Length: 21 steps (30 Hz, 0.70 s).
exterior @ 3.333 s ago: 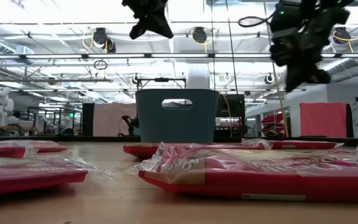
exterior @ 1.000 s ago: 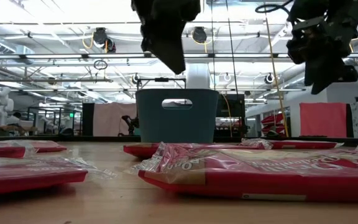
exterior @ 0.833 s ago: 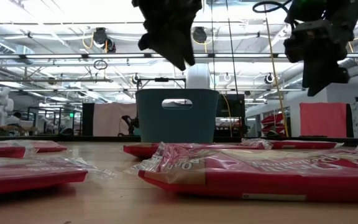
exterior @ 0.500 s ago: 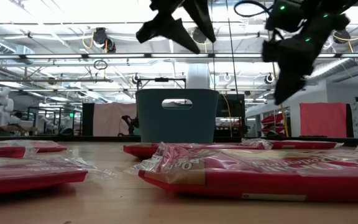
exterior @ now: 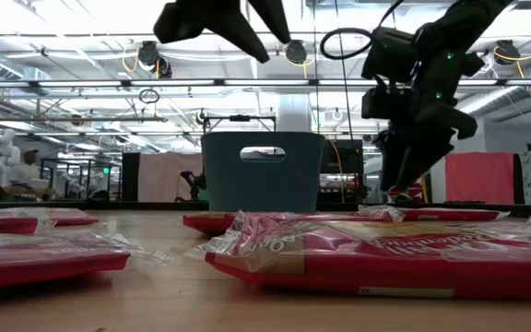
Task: Sort popcorn bags into baskets
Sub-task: Put the red popcorn bag into the blue bin
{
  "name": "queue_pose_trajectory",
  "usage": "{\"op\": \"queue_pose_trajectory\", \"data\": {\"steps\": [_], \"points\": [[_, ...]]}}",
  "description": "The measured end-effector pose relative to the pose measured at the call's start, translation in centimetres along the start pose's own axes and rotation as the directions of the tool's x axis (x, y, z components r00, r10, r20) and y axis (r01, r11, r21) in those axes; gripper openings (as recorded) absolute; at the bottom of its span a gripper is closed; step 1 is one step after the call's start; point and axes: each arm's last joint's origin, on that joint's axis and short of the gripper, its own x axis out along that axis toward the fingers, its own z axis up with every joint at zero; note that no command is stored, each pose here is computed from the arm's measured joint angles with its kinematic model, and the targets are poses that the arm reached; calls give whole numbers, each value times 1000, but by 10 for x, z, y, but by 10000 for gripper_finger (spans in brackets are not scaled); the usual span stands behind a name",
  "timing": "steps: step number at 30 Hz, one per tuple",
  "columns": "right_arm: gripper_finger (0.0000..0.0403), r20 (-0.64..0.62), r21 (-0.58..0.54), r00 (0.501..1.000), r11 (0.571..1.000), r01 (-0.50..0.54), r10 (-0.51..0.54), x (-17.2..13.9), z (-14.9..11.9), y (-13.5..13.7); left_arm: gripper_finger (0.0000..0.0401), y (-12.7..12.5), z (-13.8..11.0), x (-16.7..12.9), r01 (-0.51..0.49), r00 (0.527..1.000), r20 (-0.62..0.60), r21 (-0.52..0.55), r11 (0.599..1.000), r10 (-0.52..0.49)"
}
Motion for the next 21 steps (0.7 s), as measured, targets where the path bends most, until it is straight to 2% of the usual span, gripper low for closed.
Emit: {"op": "queue_pose_trajectory", "data": {"steps": [9,15,19,21], "points": [[269,4,59,997,995,79,-79,6,4,7,129,0,-5,-2,-20,1000,-17,9,1000,20],[274,-17,46,996,995,84,-83,17,-11,15,129,3,-4,-1,-37,999,-23,33,999,37],[274,-16,81,975,971,223,-223,16,-12,14,129,2,-5,-1,-35,999,-24,12,999,35],[274,12,62,970,968,243,-244,15,-10,13,129,1,-6,-2,-31,999,-24,3,1000,31]]}}
